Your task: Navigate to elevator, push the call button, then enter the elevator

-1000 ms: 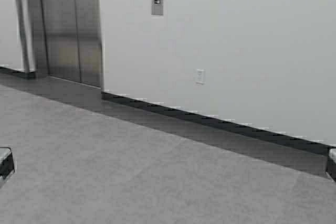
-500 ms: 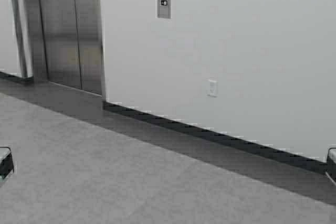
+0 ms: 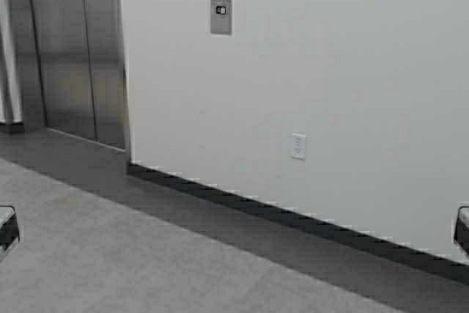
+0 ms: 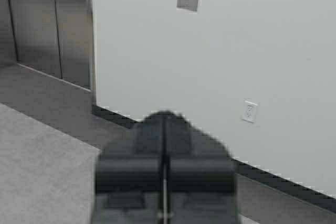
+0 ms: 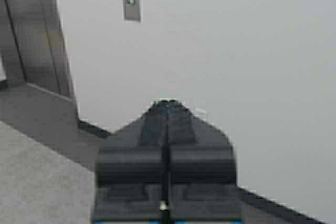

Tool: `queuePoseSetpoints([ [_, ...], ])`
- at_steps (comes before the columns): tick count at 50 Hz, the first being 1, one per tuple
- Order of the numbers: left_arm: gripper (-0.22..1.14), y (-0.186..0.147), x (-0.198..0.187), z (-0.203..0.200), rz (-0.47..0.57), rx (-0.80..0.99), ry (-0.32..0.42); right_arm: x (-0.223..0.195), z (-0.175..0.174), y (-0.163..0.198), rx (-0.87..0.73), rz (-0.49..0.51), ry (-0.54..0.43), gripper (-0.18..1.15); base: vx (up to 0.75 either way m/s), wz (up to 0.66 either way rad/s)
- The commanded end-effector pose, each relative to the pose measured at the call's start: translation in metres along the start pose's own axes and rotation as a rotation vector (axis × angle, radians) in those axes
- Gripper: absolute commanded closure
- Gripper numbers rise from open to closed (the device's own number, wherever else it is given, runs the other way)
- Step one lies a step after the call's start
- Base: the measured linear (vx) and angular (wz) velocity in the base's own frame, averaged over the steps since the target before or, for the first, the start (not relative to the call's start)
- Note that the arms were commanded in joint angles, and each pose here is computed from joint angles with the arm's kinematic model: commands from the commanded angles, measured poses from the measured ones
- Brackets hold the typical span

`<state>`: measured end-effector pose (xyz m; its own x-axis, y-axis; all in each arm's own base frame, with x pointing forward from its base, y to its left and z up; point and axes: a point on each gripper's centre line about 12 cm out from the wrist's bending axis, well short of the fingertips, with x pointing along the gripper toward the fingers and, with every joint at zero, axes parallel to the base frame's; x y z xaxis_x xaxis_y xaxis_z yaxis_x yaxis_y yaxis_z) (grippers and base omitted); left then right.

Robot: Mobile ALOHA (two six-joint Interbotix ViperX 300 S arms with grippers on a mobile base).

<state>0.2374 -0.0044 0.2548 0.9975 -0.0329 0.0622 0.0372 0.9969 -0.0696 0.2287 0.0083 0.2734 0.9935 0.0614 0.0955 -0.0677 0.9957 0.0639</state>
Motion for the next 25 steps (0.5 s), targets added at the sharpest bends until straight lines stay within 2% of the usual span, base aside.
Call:
queuePoseSetpoints([
  [1, 0.89, 0.0007, 0.0020, 0.0000, 0.004, -0.004, -0.002, 0.0009, 0.0097, 0.0010, -0.001, 0.004, -0.032, 0.92, 0.66, 0.08],
  [8, 0.89, 0.0001, 0.0060, 0.0059, 0.000, 0.002, -0.017, -0.0027, 0.0171, 0.0017, -0.004, 0.006, -0.063, 0.92, 0.66, 0.15],
  [25, 0.89, 0.0007, 0.0057, 0.0056, 0.003, 0.030, -0.017, -0.0027, 0.0140, 0.0016, -0.002, 0.006, -0.052, 0.92, 0.64, 0.20],
])
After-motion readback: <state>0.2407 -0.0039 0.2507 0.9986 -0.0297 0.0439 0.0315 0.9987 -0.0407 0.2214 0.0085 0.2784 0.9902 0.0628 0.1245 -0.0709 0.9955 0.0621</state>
